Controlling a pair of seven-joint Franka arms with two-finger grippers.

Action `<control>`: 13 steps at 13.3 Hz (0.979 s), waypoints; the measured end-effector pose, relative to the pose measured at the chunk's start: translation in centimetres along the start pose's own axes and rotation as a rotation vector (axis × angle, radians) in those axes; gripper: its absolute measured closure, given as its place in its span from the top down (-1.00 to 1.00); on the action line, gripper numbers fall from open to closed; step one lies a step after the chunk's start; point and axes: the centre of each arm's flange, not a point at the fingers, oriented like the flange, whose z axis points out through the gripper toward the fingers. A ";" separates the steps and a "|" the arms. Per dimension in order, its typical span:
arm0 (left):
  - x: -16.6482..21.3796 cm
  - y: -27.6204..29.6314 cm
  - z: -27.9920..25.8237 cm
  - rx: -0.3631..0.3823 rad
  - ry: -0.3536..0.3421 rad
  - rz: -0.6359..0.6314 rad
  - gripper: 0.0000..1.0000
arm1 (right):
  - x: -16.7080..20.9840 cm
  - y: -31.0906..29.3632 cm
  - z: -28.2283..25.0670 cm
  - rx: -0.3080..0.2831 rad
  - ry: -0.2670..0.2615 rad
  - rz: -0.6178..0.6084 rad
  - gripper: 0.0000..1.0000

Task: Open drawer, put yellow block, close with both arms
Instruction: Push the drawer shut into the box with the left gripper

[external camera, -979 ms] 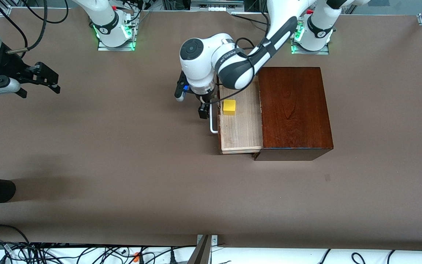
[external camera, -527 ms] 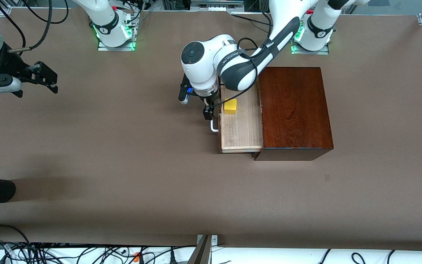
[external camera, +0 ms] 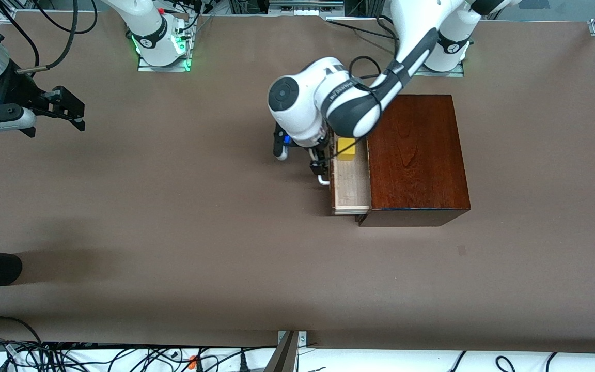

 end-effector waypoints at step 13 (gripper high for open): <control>-5.8 -2.2 2.1 -0.088 -0.154 -0.056 1.00 | 0.0 0.0 0.0 0.000 0.000 0.000 1.00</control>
